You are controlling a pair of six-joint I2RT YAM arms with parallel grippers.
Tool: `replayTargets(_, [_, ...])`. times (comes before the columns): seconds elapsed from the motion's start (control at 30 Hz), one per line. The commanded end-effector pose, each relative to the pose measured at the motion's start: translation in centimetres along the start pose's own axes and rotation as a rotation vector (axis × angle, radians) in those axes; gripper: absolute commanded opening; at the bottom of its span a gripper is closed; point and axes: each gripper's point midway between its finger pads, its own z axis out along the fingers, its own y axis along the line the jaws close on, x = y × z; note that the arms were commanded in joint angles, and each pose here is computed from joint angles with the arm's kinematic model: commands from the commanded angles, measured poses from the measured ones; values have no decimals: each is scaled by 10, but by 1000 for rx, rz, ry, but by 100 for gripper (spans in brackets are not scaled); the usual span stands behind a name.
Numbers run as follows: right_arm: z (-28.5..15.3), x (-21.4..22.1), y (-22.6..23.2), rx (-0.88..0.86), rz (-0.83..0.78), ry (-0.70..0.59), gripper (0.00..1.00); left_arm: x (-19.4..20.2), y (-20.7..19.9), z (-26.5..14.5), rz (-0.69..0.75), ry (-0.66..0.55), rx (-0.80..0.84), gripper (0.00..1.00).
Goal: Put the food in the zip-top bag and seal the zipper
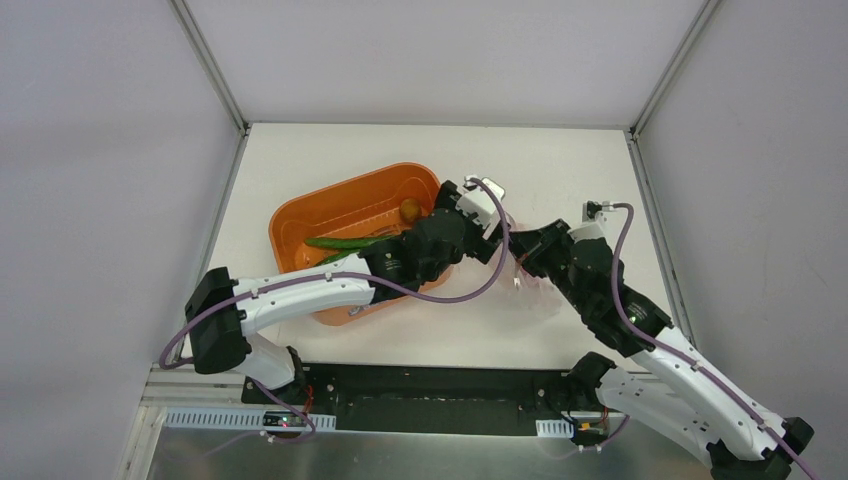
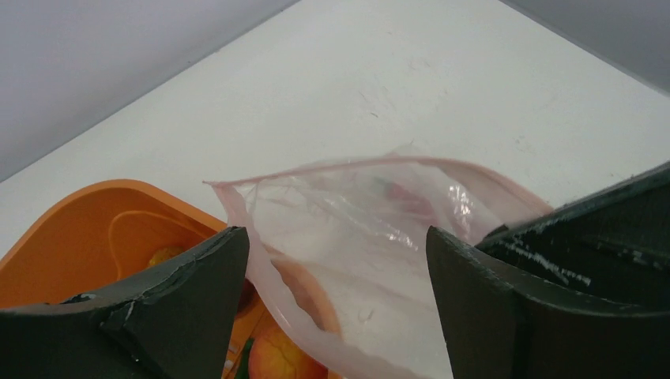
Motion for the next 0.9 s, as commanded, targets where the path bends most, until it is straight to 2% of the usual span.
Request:
replayTargets(0.0, [-9,-23,11,-38,7,-91,0,-34,5,-27,-59,-42,46,86])
replayTargets(0.23, [-11,-37,-9,77,-157,-143,0,-43,30,-52,-120,-65,44,92])
replayTargets(0.4, [-2,-28,-21,136,-237,-94,0,-35,57,-71,-144,-44,13,96])
replayTargets(0.53, [1,-17,-19,95,-239,-55,0,1,82,-77,-161,75,-34,97])
replayTargets(0.67, [-2,-15,-20,87,-257,-44,0,49,107,-81,-288,195,-71,97])
replayTargets(0.87, [-4,-13,-17,65,-300,-22,0,109,139,-88,-324,366,-166,98])
